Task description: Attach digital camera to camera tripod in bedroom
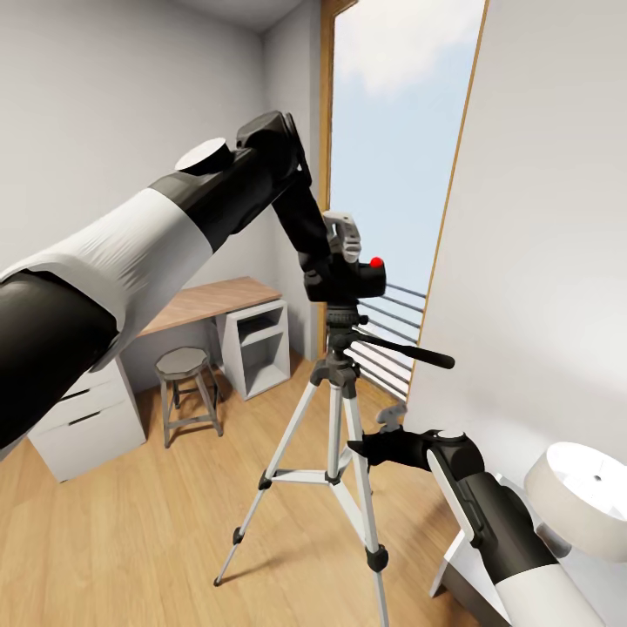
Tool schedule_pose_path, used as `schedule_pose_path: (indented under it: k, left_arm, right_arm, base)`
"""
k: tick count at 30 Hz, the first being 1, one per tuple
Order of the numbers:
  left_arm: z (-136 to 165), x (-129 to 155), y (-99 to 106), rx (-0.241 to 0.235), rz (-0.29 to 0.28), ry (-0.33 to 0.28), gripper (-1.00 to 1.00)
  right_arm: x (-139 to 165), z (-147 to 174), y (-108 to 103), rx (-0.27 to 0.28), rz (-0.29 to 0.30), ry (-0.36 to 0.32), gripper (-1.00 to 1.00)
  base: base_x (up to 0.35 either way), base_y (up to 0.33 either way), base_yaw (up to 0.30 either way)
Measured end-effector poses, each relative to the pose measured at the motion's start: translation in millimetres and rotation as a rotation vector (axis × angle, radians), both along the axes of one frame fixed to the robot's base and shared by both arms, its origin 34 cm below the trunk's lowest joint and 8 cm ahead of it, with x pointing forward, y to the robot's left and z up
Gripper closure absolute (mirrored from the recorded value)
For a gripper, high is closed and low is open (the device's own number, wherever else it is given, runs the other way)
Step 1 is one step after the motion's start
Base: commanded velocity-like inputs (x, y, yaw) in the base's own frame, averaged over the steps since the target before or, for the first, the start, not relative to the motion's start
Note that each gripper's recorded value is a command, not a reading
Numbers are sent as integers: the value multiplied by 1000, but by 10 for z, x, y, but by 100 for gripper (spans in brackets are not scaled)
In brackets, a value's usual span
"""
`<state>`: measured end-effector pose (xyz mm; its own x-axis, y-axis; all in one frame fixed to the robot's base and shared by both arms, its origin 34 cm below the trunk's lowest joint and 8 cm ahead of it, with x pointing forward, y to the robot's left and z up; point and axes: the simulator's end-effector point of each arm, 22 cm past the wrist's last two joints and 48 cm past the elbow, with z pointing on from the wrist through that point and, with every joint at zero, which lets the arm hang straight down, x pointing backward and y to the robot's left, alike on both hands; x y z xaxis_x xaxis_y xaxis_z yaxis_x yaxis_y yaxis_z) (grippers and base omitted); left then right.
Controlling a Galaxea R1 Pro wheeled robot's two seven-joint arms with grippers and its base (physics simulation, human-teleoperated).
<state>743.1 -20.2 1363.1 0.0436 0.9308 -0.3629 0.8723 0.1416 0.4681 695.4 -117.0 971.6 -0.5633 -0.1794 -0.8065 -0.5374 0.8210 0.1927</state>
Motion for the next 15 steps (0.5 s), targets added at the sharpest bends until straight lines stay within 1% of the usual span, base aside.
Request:
schedule_pose_path:
  k: [15]
  left_arm:
    - [0, 2, 7, 3, -1, -2, 100]
  right_arm:
    - [0, 0, 0, 0, 0, 0, 100]
  base:
    - [0, 0, 0]
